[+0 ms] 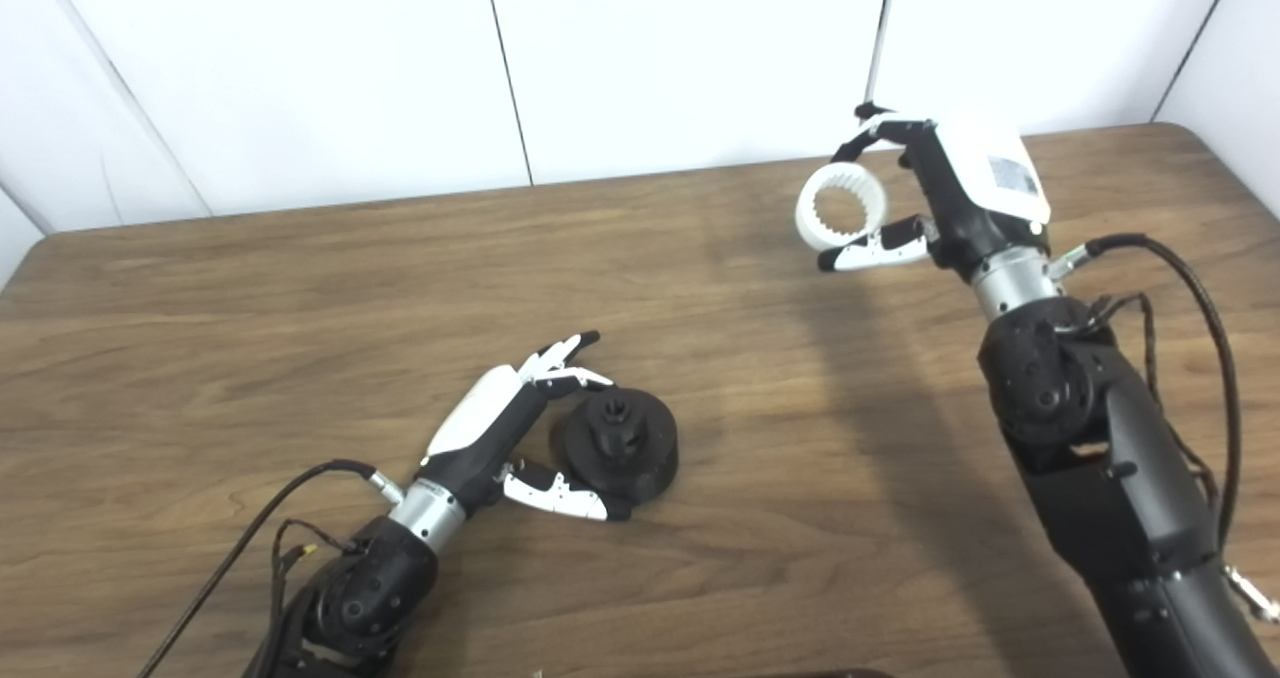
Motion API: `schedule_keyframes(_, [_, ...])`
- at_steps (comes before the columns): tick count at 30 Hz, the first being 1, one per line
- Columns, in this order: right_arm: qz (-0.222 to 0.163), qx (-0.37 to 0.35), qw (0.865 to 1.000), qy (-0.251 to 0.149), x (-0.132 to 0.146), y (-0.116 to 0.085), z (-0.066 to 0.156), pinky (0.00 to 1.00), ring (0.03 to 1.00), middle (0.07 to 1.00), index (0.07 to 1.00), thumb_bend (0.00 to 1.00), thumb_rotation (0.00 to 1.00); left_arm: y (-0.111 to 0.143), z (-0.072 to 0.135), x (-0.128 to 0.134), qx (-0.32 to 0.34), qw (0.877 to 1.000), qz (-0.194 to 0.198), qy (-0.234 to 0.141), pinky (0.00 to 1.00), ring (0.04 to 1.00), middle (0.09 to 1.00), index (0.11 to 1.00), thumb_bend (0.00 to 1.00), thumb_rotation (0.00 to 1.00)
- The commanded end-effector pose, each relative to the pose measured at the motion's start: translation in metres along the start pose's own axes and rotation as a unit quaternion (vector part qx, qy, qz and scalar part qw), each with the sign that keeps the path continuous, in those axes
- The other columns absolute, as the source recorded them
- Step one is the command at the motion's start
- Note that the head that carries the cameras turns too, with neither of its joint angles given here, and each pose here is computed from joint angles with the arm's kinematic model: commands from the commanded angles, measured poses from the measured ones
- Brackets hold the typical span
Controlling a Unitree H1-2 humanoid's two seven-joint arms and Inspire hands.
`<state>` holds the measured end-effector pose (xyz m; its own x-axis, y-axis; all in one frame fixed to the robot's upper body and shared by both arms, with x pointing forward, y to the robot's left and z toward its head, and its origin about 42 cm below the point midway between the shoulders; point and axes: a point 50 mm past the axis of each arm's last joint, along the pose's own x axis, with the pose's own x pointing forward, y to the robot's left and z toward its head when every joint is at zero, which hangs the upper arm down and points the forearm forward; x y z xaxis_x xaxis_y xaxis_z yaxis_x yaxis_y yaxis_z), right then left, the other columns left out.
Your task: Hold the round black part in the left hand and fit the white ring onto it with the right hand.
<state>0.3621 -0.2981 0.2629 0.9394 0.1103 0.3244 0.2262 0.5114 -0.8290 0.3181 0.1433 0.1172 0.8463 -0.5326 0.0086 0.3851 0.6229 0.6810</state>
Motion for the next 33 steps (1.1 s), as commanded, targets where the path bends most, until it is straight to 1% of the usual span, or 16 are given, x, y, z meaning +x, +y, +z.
schedule_keyframes(1, [-0.024, 0.007, 0.999, -0.046, 0.003, -0.016, 0.018, 0.62, 0.779, 0.823, 0.490, 0.52, 0.15, 0.009, 0.009, 0.008, 0.008, 1.000, 0.005, -0.018, 1.00, 1.000, 1.000, 0.626, 0.98, 0.37])
schedule_keyframes(6, [-0.008, 0.032, 0.998, -0.057, -0.007, -0.013, 0.033, 0.62, 0.778, 0.830, 0.491, 0.52, 0.15, 0.008, 0.009, 0.009, 0.007, 1.000, 0.004, -0.017, 1.00, 1.000, 1.000, 0.627, 0.98, 0.37])
schedule_keyframes(13, [0.010, 0.075, 0.994, -0.085, -0.019, -0.006, 0.056, 0.67, 0.812, 0.833, 0.492, 0.52, 0.15, 0.008, 0.010, 0.009, 0.008, 1.000, 0.005, -0.018, 1.00, 1.000, 1.000, 0.627, 0.98, 0.37])
schedule_keyframes(16, [0.020, 0.086, 0.991, -0.096, -0.023, -0.001, 0.064, 0.65, 0.805, 0.834, 0.492, 0.52, 0.15, 0.007, 0.010, 0.009, 0.011, 1.000, 0.005, -0.020, 1.00, 1.000, 1.000, 0.628, 0.98, 0.38])
schedule_keyframes(27, [0.061, 0.100, 0.985, -0.129, -0.038, 0.015, 0.095, 0.66, 0.812, 0.838, 0.493, 0.52, 0.15, 0.005, 0.011, 0.011, 0.009, 1.000, 0.005, -0.022, 1.00, 1.000, 1.000, 0.626, 0.97, 0.39])
schedule_keyframes(33, [0.082, 0.111, 0.980, -0.144, -0.043, 0.023, 0.106, 0.66, 0.812, 0.843, 0.492, 0.52, 0.15, 0.005, 0.012, 0.012, 0.010, 1.000, 0.006, -0.023, 1.00, 1.000, 1.000, 0.626, 0.97, 0.38])
